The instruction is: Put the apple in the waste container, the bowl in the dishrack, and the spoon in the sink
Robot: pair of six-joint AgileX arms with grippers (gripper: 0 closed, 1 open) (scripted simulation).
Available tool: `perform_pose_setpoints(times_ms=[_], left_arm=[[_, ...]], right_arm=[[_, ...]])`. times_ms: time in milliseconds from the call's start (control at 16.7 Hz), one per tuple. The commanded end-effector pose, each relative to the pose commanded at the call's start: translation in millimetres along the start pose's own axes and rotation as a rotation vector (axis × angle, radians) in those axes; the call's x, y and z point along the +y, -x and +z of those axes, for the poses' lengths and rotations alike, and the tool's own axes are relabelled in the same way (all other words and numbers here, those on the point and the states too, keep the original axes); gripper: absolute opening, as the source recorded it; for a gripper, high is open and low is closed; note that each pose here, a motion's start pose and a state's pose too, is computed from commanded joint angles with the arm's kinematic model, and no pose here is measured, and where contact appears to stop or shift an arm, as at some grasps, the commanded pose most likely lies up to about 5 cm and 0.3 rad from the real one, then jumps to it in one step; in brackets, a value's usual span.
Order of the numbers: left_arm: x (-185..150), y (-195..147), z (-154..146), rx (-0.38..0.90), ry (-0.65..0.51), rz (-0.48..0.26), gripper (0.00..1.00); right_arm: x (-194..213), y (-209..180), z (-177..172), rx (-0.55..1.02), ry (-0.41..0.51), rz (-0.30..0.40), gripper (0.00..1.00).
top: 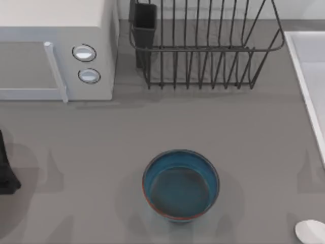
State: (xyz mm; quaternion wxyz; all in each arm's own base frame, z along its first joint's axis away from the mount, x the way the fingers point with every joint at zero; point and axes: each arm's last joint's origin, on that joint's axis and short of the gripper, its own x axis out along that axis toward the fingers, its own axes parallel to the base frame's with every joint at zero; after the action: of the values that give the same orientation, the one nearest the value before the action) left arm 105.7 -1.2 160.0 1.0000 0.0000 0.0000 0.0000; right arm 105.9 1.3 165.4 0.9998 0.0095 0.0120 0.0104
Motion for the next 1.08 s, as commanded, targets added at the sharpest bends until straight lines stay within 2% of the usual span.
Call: perform_pose_setpoints(times_ms=[300, 480, 660, 840, 1080], left_arm=[[0, 0, 0, 0.0, 0.0, 0.0, 1.0], [0, 0, 0, 0.0, 0.0, 0.0, 1.0], [0, 0, 0, 0.0, 0.0, 0.0, 1.0], [0, 0, 0, 0.0, 0.0, 0.0, 1.0], [0, 0, 0, 0.0, 0.0, 0.0, 1.0]], right_arm=[[20, -7, 41, 0.216, -0.111, 0.143, 1.0], [43, -24, 69, 0.465, -0.171, 0.234, 1.0], [77, -51, 88, 0.773, -0.194, 0.277, 1.0], [120, -82, 93, 1.086, -0.168, 0.25, 1.0], [179, -121, 78, 1.402, -0.079, 0.132, 1.0]])
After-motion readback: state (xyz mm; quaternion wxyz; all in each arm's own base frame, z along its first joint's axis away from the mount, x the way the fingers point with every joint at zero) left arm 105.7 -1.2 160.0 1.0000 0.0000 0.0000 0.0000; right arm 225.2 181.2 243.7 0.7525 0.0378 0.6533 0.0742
